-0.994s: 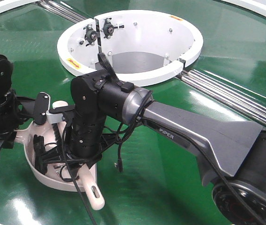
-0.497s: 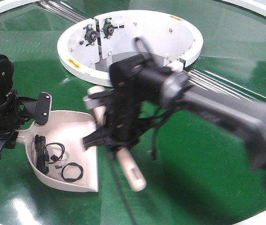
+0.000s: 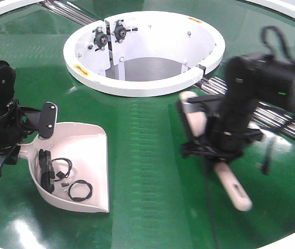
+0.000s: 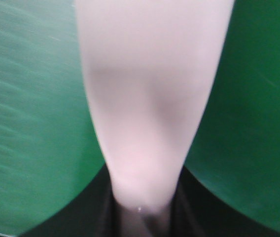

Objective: Clean and inspect green conveyor with broom and dustpan

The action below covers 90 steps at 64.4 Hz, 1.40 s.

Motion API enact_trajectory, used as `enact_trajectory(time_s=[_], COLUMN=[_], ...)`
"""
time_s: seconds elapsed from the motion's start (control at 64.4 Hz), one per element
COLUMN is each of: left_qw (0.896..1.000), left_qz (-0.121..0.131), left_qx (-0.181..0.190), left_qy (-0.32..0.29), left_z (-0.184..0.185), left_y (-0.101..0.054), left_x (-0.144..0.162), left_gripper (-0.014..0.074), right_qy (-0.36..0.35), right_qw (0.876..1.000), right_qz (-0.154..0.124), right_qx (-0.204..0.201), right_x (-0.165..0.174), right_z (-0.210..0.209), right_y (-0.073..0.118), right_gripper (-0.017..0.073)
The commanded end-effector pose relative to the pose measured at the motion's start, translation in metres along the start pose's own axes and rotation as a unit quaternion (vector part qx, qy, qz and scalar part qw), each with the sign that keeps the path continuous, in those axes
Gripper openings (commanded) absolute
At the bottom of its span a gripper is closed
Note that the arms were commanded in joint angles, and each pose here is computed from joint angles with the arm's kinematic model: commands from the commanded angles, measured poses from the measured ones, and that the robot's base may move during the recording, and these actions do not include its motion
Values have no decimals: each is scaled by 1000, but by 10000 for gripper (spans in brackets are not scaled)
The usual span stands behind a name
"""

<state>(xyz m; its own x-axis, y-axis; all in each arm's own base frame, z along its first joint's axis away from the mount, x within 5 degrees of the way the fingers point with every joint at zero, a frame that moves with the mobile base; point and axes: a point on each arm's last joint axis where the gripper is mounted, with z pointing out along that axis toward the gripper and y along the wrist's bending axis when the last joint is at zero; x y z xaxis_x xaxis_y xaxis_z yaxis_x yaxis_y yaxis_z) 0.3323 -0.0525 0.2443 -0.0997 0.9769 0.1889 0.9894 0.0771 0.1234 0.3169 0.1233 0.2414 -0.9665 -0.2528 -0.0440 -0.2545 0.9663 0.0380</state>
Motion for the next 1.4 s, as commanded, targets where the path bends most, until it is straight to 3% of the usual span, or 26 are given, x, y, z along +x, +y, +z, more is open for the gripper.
enact_trajectory(time_s=[0.0,0.248,0.761,1.382], left_qw=[999,999,999,998], left_qz=[-11,-11,-11,-11], left_qx=[-36,-36,-36,-51], left_qy=[-21,-21,-21,-26], left_z=[-22,-22,-22,-23], left_y=[0,0,0,3], left_x=[1,1,1,0], left_gripper=[-6,-6,-6,-6], right_qy=[-34,-10,45,51], right_qw=[999,999,998,998], right_qz=[5,3,4,1], right_qx=[0,39,40,40], right_x=[13,30,24,25], right_z=[-16,10,48,48], right_y=[-19,-36,-37,-37], right_gripper=[-4,-4,-4,-4])
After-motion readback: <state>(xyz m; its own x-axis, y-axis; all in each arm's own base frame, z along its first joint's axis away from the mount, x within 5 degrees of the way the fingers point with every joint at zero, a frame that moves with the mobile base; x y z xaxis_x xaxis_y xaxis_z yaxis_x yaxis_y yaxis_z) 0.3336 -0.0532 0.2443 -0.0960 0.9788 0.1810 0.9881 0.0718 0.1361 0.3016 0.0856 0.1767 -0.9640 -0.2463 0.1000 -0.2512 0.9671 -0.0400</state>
